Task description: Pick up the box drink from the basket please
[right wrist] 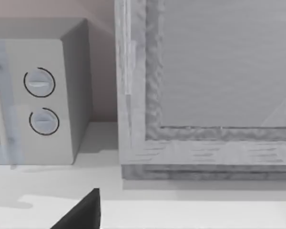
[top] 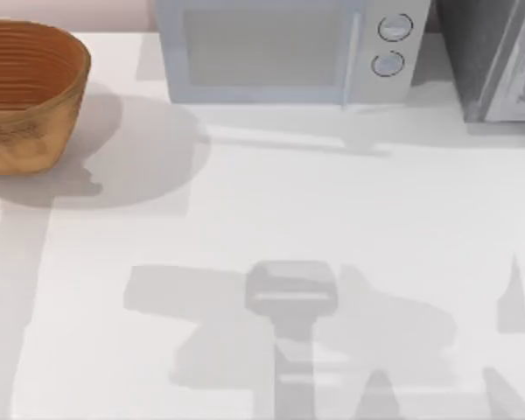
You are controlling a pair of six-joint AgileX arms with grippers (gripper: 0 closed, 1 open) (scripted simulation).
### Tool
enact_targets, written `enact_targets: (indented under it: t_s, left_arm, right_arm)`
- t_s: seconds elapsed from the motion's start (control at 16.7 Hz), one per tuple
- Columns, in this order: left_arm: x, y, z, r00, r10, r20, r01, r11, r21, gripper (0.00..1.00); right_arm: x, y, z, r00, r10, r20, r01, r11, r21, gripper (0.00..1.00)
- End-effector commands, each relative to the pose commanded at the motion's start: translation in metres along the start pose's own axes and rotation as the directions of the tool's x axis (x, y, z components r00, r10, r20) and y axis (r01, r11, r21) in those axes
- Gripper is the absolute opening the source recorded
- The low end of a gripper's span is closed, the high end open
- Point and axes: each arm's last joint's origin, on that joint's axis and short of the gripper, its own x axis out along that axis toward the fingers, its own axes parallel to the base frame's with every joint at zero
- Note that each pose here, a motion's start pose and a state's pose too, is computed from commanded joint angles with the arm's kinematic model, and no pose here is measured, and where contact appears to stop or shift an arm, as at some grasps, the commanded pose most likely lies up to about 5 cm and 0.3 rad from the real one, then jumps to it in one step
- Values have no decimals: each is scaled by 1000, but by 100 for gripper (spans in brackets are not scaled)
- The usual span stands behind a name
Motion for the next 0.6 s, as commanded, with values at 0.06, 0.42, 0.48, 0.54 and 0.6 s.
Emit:
enact_targets:
  t_s: [0.06, 0.42, 0.48, 0.54, 0.6]
  left_arm:
    - [-22, -3, -5, 1000, 0, 15, 0, 1000, 2, 0]
    - [-105, -14, -79, 999, 4, 39, -4, 1000, 5, 0]
    - [-110, -15, -94, 1000, 6, 25, -6, 1000, 5, 0]
    - [-112, -15, -108, 1000, 7, 9, -7, 1000, 6, 0]
    - [-114, -15, -120, 1000, 8, -7, -8, 1000, 6, 0]
  right_arm:
    - [0, 0, 0, 1000, 0, 0, 0, 1000, 0, 100]
    - [0, 0, 0, 1000, 0, 0, 0, 1000, 0, 100]
    - [0, 0, 0, 1000, 0, 0, 0, 1000, 0, 100]
    - [0, 0, 0, 1000, 0, 0, 0, 1000, 0, 100]
    - [0, 0, 0, 1000, 0, 0, 0, 1000, 0, 100]
